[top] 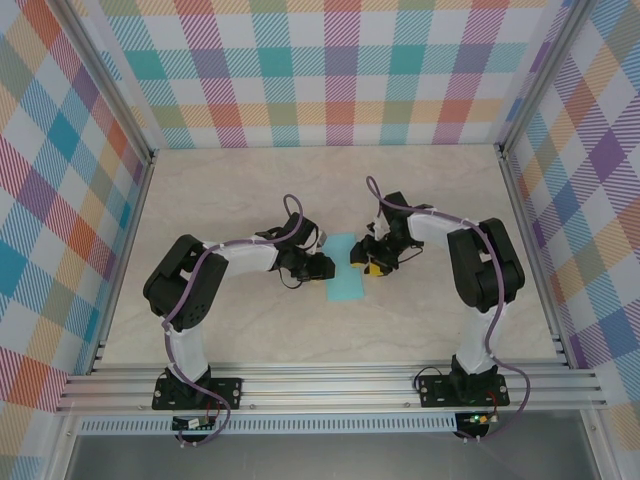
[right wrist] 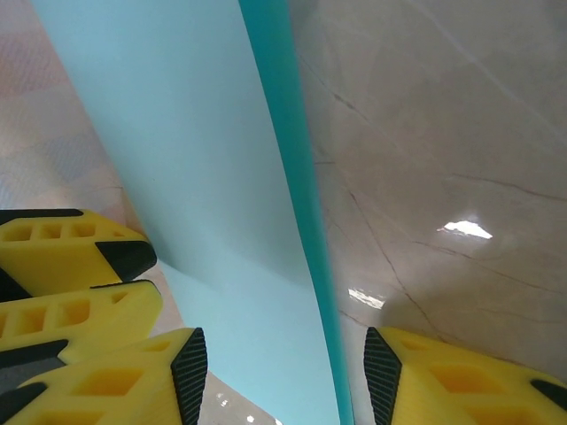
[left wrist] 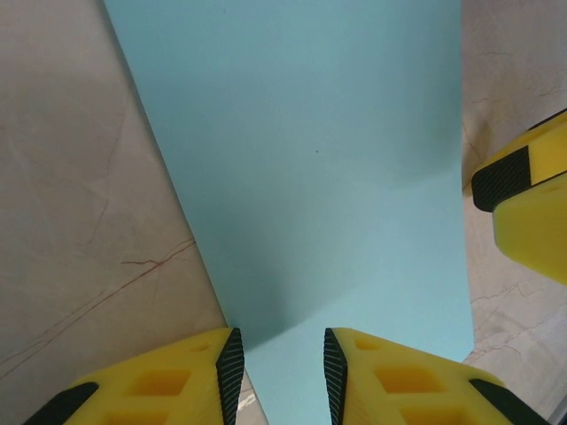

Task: Fold a paper plane with a square sheet of paper (fold left side to right side)
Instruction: Fold the triangle a second time at the center of the table.

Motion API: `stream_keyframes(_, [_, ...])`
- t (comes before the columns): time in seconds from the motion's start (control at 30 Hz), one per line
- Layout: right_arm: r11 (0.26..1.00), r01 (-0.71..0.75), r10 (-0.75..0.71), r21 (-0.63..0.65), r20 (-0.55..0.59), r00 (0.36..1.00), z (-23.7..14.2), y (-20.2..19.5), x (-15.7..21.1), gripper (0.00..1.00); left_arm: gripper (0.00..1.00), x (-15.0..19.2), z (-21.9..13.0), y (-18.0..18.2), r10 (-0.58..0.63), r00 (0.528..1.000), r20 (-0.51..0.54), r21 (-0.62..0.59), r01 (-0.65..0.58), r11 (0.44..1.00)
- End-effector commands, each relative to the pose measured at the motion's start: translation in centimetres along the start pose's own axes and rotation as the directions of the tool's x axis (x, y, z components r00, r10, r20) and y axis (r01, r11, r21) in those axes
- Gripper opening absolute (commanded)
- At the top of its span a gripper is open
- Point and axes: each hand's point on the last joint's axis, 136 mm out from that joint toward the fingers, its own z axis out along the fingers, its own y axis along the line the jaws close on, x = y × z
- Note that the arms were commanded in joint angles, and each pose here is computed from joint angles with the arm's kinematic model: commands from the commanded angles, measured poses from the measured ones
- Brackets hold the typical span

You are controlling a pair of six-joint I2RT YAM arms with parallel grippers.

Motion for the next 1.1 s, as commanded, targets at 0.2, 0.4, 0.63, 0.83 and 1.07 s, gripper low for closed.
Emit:
stream_keyframes(0.2, [0.997, -0.012, 0.008, -0.074, -0.052, 0.999, 1.1, 1.5, 0.4, 0.47, 0.32, 0.7, -0.5, 1.0, -0.025, 1.000, -0.007, -0.025, 0.025, 0.999])
stream_keyframes(0.4, [0.994, 0.013, -0.015, -0.107, -0.020, 1.000, 0.0, 2.8, 0.1, 0.43, 0.32, 0.1, -1.5, 0.7, -0.016, 1.000, 0.024, -0.009, 0.016, 1.000])
stream_keyframes(0.63, [0.989, 0.031, -0.030, -0.146, 0.009, 1.000, -1.4, 4.4, -0.1, 0.40, 0.41, -0.6, -4.5, -0.5, 0.070, 0.989, 0.128, 0.018, -0.073, 0.997])
stream_keyframes(0.83, [0.977, 0.055, -0.051, -0.208, 0.027, 0.998, -2.8, 6.4, -0.1, 0.41, 0.49, 0.4, -7.5, -3.3, 0.223, 0.945, 0.240, 0.074, -0.247, 0.966])
stream_keyframes(1.07, [0.962, 0.069, -0.065, -0.266, 0.022, 0.998, -3.7, 8.1, 0.0, 0.42, 0.56, 2.9, -9.3, -5.4, 0.397, 0.869, 0.296, 0.010, -0.418, 0.908])
